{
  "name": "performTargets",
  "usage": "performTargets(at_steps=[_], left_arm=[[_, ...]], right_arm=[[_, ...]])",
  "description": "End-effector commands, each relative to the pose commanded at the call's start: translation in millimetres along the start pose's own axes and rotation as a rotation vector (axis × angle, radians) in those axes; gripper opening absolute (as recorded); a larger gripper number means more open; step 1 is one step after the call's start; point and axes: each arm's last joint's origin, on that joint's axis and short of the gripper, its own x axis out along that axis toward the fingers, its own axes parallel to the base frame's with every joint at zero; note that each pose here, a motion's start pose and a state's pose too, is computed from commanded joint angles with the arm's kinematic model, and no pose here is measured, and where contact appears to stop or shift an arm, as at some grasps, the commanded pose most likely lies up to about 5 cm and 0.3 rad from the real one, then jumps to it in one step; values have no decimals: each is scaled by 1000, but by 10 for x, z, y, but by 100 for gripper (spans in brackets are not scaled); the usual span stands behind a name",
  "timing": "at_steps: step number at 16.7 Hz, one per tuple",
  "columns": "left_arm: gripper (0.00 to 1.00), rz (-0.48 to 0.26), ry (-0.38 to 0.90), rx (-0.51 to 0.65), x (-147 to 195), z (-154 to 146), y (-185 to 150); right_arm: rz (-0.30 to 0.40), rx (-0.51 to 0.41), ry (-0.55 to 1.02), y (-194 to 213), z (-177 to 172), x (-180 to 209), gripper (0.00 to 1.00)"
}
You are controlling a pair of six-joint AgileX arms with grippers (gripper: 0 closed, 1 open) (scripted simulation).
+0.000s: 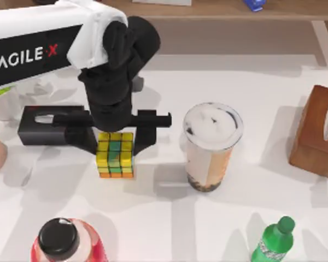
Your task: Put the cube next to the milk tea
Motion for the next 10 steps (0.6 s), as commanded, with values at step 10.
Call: performTargets(at_steps=[10], left_arm=[[0, 2, -15, -20, -20, 39, 73]], right_arm=[[0, 0, 0, 0, 0, 0, 100]])
